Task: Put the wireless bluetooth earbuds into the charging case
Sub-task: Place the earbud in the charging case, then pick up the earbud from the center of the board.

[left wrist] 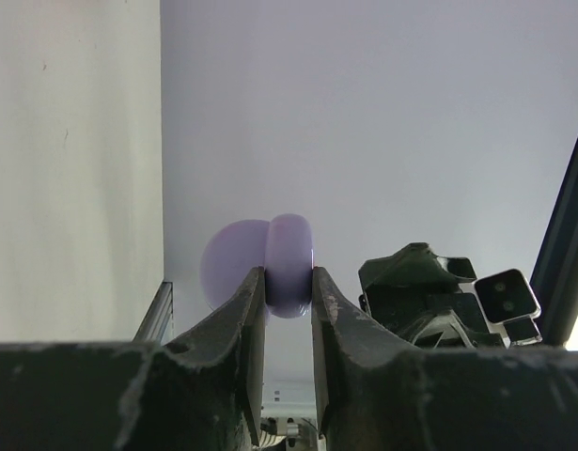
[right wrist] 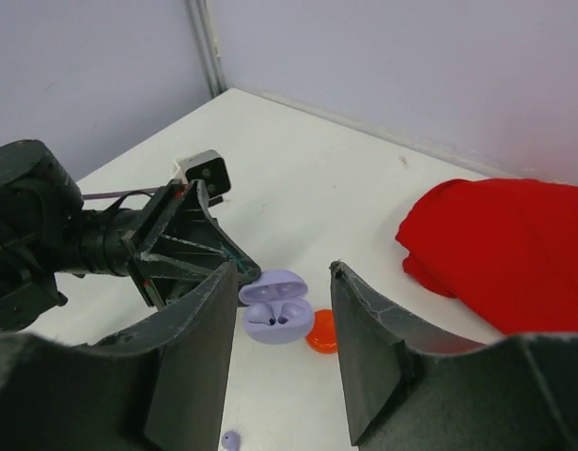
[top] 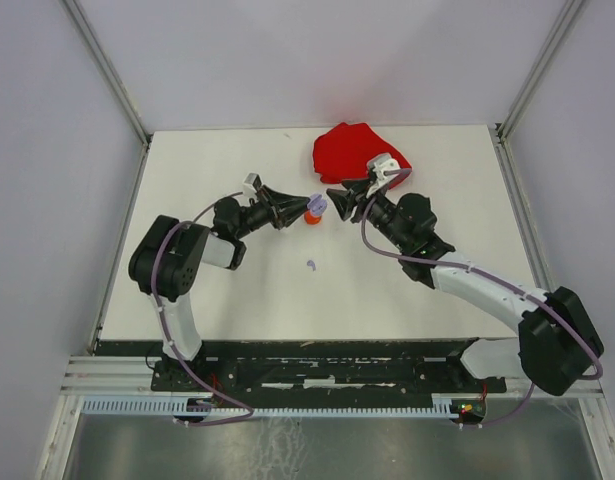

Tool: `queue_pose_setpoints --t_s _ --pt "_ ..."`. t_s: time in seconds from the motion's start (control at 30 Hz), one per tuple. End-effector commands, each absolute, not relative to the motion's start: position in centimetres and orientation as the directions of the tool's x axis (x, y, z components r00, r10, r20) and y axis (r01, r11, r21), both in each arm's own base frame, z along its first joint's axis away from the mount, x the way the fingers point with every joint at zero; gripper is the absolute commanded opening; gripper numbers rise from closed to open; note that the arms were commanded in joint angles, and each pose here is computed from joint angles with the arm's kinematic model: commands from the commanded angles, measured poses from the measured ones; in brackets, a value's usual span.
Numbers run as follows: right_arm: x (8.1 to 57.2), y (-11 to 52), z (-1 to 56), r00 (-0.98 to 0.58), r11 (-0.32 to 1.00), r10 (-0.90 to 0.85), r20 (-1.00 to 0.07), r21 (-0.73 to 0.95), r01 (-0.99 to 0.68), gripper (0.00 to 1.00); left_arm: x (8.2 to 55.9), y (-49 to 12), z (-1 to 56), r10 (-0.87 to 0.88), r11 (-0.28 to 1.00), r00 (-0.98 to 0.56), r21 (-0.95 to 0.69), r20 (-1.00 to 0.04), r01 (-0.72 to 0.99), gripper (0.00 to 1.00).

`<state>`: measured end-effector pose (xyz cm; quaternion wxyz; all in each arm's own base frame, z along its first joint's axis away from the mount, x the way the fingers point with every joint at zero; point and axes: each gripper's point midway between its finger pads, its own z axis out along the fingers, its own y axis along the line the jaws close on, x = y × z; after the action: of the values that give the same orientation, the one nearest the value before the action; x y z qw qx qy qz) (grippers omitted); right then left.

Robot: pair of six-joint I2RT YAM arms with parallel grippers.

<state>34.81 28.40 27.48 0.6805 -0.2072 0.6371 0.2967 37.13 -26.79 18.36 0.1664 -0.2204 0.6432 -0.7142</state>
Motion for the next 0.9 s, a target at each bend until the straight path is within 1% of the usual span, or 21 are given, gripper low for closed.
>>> queue_pose_setpoints --t_s 0.0,0.1,0.2,0.37,0.47,0.57,0.67,0.87 --pt "35.2 26.2 27.8 -0.090 0.808 0.023 -0.996 0.072 -0.584 0.53 38.3 -24.6 20.9 -0.569 -0.193 -0.819 -0.981 0.081 0.036 0.03" --pt "34.8 25.8 24.4 -0.252 0.811 -0.133 -0.958 0.041 -0.583 0.54 38.9 -22.9 21.4 -0.601 -0.195 -0.795 -0.979 0.077 0.053 0.03" --pt "34.1 26.3 21.1 -0.362 0.782 -0.242 -0.900 0.040 -0.623 0.55 39.1 -21.2 21.7 -0.632 -0.188 -0.772 -0.980 0.070 0.066 0.03" --pt "32.7 28.4 16.9 -0.483 0.722 -0.327 -0.812 0.115 -0.682 0.55 38.9 -18.9 21.9 -0.666 -0.179 -0.743 -0.981 0.066 0.073 0.03" --pt "32.2 29.6 14.9 -0.499 0.718 -0.387 -0.776 0.087 -0.691 0.55 38.6 -17.7 22.0 -0.680 -0.173 -0.731 -0.982 0.063 0.076 0.03" --pt "31.8 30.7 13.3 -0.480 0.711 -0.459 -0.748 0.016 -0.703 0.58 38.2 -16.8 22.2 -0.689 -0.169 -0.722 -0.982 0.060 0.080 0.03" --pt "31.3 31.8 11.6 -0.479 0.693 -0.521 -0.706 -0.023 -0.720 0.59 37.9 -16.0 22.5 -0.699 -0.165 -0.713 -0.982 0.055 0.086 0.03" --pt "31.3 33.5 9.2 -0.497 0.686 -0.571 -0.653 -0.047 -0.726 0.59 37.5 -15.0 22.6 -0.712 -0.159 -0.701 -0.983 0.053 0.087 0.03"
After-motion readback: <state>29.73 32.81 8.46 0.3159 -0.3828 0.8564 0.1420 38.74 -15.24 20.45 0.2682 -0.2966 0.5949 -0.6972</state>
